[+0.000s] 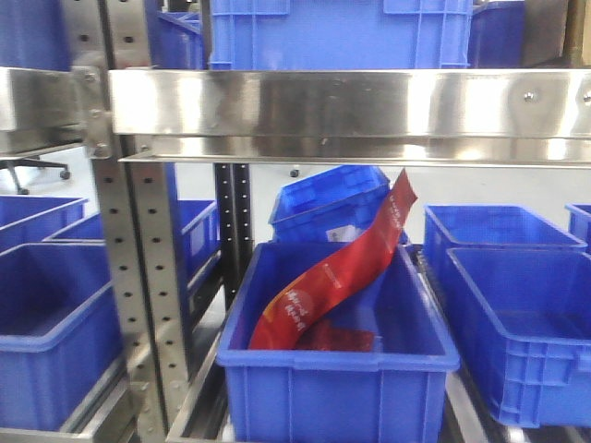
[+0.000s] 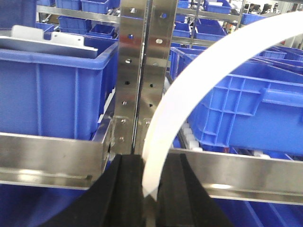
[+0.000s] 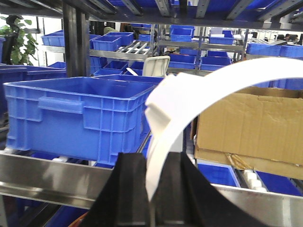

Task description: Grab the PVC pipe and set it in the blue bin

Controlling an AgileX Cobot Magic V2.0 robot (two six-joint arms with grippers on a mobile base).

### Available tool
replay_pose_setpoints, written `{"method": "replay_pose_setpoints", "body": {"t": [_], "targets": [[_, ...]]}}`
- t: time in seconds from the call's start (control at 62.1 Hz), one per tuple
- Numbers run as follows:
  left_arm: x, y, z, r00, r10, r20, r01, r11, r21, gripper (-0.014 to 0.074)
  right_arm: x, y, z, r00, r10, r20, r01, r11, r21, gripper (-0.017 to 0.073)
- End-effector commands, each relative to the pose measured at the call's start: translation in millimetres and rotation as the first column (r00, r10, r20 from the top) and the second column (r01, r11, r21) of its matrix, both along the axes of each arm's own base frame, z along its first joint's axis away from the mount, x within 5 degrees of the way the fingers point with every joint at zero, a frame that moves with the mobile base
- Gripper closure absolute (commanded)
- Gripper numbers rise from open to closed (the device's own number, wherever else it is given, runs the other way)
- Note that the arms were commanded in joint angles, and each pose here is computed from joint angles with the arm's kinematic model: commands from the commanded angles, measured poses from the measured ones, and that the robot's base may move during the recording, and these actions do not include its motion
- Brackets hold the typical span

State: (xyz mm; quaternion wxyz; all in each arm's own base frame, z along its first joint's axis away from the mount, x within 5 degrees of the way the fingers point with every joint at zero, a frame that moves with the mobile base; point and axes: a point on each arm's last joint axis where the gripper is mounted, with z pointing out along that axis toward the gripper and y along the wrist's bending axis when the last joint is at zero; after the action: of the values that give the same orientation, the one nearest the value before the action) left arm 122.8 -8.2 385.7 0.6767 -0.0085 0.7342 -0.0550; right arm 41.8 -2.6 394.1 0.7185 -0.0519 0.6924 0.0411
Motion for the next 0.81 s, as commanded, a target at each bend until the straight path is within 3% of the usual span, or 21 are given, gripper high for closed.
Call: {"method": "replay_pose_setpoints", "body": {"t": [0.0,0.79], "targets": [[-0.8,-0.5,2.2,1.0,-0.005,0.03,0.005,1.0,0.0,0.0704,0.1,0.0,1.0,1.0,0.0,0.018,0.001,1.0,-0.015,0.0724],[-0.8,-0.5,2.2,1.0,-0.005,0.03,0.005,1.0,0.0,0.0704,0.1,0.1,1.2,1.0,0.0,0.02,0.0,1.0,-0.015,0.0724]]}}
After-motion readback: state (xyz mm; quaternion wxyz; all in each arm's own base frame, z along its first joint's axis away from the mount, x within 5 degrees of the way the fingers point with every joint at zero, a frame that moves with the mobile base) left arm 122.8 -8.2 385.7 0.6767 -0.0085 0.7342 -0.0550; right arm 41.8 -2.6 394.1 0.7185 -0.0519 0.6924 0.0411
